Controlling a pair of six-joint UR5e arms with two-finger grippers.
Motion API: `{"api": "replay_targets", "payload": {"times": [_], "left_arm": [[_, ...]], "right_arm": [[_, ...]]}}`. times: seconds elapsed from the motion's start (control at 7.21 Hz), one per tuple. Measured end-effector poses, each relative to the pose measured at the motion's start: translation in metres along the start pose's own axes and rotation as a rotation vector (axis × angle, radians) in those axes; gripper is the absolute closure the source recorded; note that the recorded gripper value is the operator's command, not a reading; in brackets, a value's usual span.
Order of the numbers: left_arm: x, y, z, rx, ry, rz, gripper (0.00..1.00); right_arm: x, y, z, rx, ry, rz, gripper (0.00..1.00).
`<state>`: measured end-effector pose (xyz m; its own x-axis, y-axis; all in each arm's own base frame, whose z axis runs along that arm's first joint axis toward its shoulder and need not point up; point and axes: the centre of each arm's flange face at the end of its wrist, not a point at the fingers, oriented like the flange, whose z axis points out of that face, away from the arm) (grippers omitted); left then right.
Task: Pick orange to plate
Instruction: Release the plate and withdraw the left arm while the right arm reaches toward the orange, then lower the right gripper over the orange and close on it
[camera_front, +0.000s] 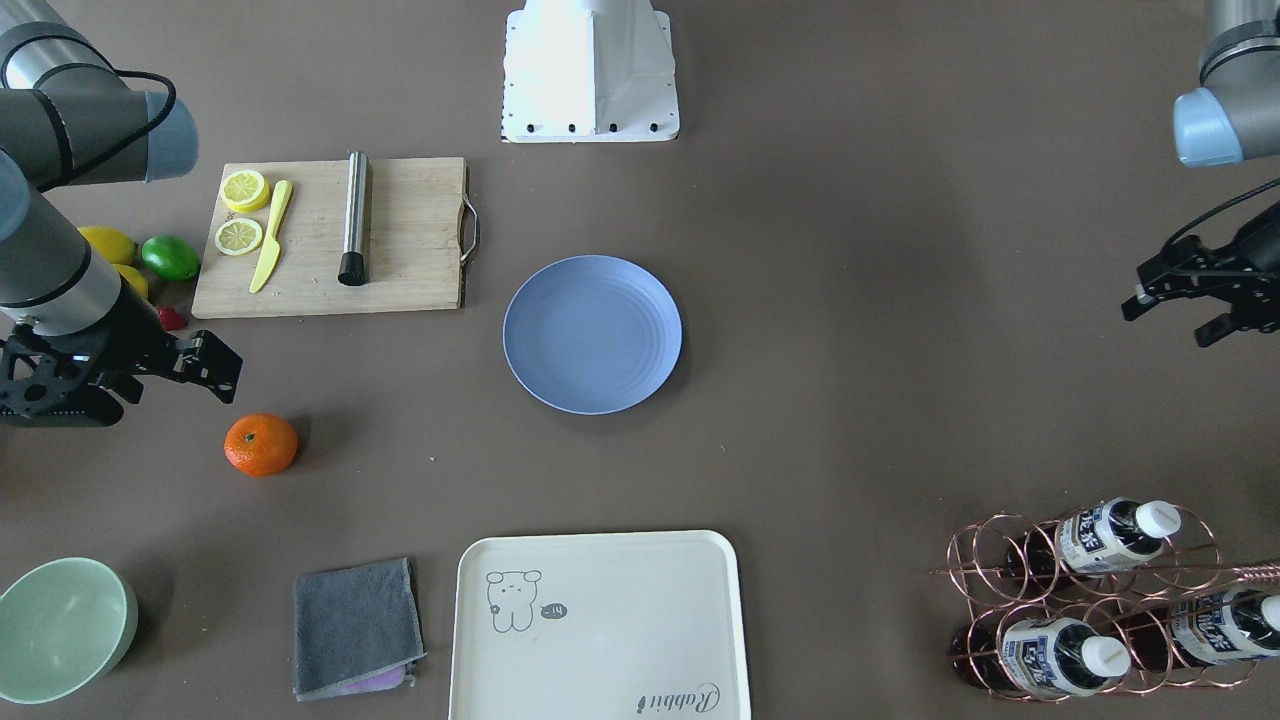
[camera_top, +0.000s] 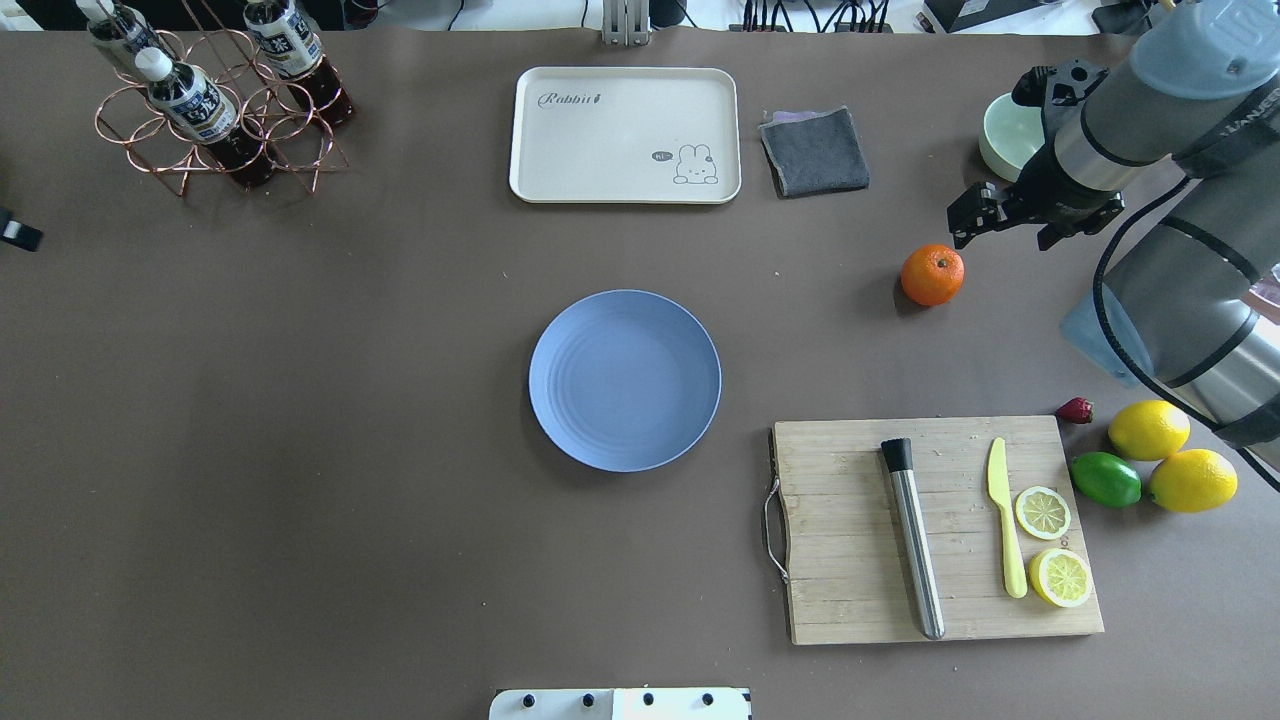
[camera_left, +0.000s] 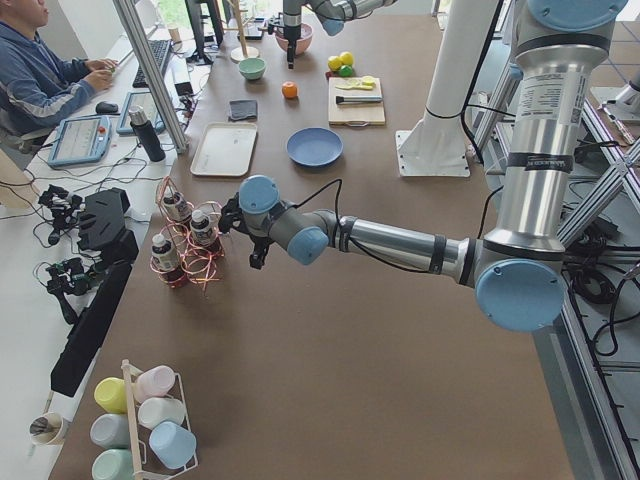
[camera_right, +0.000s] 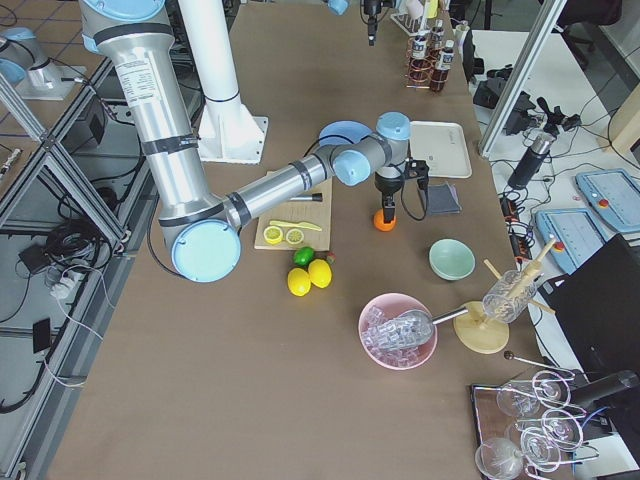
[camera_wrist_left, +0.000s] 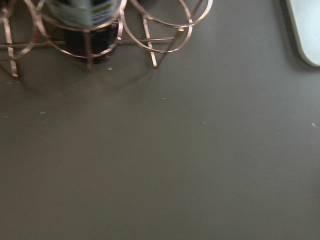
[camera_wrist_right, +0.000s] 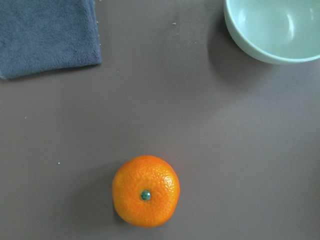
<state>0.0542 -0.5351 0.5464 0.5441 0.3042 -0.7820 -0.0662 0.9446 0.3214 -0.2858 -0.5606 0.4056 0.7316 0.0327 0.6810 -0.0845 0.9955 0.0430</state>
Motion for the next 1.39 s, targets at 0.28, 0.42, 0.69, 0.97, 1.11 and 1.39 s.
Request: {"api": "replay_targets", "payload": {"times": [0.28, 0.42, 0.69, 0.97, 1.11, 1.39], "left_arm": [[-0.092, 0.048, -0.045, -0.045, -0.156, 0.090, 0.02], [-0.114, 0.069, -0.052, -0.069, -0.228, 0.099, 0.02], [-0.126, 0.083, -0.057, -0.083, -0.264, 0.093, 0.02], [-0.127, 0.084, -0.058, -0.084, -0.265, 0.092, 0.02], [-0.127, 0.084, -0.058, -0.084, -0.266, 0.092, 0.02], [-0.127, 0.085, -0.058, -0.085, -0.265, 0.092, 0.02]], "right_arm": [[-0.008, -0.007, 0.033, 0.001, -0.004, -0.018, 0.01], [-0.007, -0.009, 0.049, 0.005, -0.013, -0.030, 0.01], [-0.007, -0.008, 0.071, 0.001, -0.023, -0.044, 0.01], [-0.014, -0.004, 0.080, -0.008, -0.023, -0.052, 0.01], [-0.017, -0.005, 0.086, -0.013, -0.020, -0.054, 0.01], [-0.025, -0.012, 0.096, -0.019, -0.007, -0.053, 0.01]]}}
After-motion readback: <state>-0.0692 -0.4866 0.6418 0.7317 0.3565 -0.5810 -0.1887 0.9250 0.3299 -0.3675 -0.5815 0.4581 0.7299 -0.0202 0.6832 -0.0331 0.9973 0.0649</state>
